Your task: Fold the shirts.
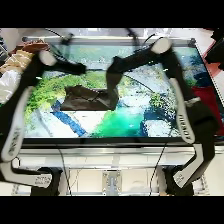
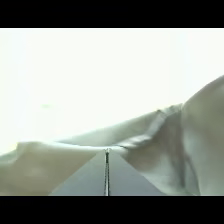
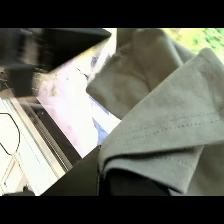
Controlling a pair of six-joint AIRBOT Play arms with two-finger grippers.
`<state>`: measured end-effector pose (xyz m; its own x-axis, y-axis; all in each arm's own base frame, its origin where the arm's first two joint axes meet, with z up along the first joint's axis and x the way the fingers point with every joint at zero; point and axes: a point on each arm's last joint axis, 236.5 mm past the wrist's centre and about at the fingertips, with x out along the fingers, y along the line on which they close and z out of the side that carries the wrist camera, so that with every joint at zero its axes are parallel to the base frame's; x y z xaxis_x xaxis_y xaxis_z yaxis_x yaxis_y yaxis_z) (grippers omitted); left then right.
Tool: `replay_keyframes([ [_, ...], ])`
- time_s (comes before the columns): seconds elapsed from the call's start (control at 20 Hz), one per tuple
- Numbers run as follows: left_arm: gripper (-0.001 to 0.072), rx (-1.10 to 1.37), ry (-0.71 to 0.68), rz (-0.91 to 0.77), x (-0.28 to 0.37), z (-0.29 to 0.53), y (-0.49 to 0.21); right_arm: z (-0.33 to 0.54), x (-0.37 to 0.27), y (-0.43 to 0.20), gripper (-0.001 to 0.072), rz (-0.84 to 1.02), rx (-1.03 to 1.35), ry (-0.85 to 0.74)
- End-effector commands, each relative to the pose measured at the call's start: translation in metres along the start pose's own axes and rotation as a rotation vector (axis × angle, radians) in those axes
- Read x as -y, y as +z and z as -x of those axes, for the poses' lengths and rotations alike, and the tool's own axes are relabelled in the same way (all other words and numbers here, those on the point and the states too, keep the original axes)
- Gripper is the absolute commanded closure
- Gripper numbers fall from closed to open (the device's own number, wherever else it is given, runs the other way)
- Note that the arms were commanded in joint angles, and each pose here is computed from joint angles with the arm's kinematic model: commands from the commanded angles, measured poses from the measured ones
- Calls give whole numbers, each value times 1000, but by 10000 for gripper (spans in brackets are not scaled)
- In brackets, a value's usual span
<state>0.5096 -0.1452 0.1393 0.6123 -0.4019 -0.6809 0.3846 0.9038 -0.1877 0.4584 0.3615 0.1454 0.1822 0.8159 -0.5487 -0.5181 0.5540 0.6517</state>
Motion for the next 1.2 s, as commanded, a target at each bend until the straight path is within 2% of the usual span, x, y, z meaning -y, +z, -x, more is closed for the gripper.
replay_keyframes([
  [0.0,695,107,107,23,-39,92,23,-95,-21,0,704,9,96,19],
  [0.1,694,121,126,27,-43,116,23,-147,-27,3,699,-56,200,52],
  [0.15,694,122,129,27,-43,122,22,-161,-34,10,557,-112,267,86],
  [0.2,694,119,129,25,-42,125,21,-170,-42,18,254,-176,333,122],
  [0.25,694,114,127,25,-41,124,20,-170,-49,24,172,-204,370,141],
  [0.35,695,96,125,3,-42,122,15,-157,-62,32,172,-179,375,164],
  [0.45,694,81,122,9,-42,117,10,-130,-59,37,179,-19,341,126],
  [0.5,694,73,120,12,-43,115,7,-112,-39,39,184,66,308,51],
  [0.6,694,60,118,17,-44,111,2,-69,41,36,267,127,201,-188],
  [0.7,694,50,117,21,-44,108,-2,-23,141,12,254,-75,86,-409],
  [0.75,694,51,117,22,-45,108,-2,-9,175,-9,253,-230,40,-425],
  [0.8,694,48,117,24,-45,107,-3,-7,193,-33,254,-338,-19,-385],
  [0.95,694,40,116,27,-47,103,-4,-22,198,-89,253,-553,-202,-80],
  [1.0,694,36,115,28,-47,101,-5,-28,197,-98,195,-600,-232,-2],
  [1.05,694,34,115,28,-48,100,-6,-36,198,-101,92,-633,-237,39],
  [1.1,695,32,115,26,-48,99,-6,-45,202,-102,51,-661,-227,57],
  [1.15,694,30,114,27,-49,98,-7,-55,202,-102,47,-678,-217,77],
])
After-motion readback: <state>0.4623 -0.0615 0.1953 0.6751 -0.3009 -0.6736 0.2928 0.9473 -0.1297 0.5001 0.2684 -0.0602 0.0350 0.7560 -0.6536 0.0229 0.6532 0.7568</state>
